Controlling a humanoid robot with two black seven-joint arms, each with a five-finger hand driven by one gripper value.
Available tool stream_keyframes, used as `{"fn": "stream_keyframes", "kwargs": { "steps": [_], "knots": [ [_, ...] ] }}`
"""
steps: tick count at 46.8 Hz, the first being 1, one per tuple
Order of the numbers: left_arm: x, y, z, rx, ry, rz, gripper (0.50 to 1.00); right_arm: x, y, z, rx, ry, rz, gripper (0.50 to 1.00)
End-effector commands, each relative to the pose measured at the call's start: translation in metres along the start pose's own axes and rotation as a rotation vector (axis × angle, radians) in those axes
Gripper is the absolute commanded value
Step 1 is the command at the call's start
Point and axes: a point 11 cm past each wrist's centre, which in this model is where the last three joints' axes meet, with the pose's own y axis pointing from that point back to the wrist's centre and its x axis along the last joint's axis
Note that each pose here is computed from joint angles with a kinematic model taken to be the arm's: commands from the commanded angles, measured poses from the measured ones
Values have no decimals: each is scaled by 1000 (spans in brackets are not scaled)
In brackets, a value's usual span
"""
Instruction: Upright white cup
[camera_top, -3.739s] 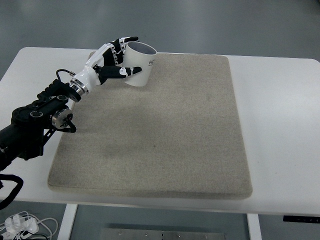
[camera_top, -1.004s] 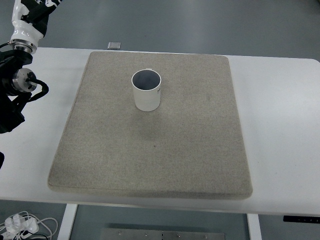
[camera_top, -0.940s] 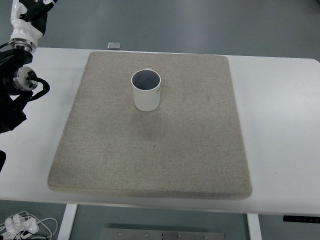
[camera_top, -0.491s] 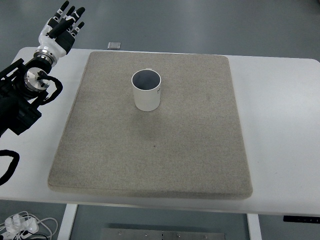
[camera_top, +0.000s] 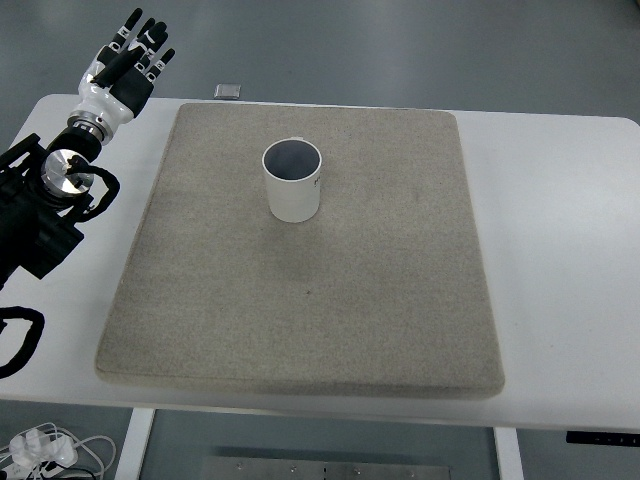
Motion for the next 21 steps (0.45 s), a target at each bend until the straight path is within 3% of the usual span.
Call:
{"fn": "stream_keyframes", "kwargs": {
  "steps": [1, 21],
  "knots": [
    [-4, -1, -7, 3, 11, -5, 1000, 0, 0, 4, -7, -1, 1, 952],
    [-6, -2, -27, -18, 71, 36, 1000, 0, 0, 7, -13, -4, 4, 952]
  ]
}}
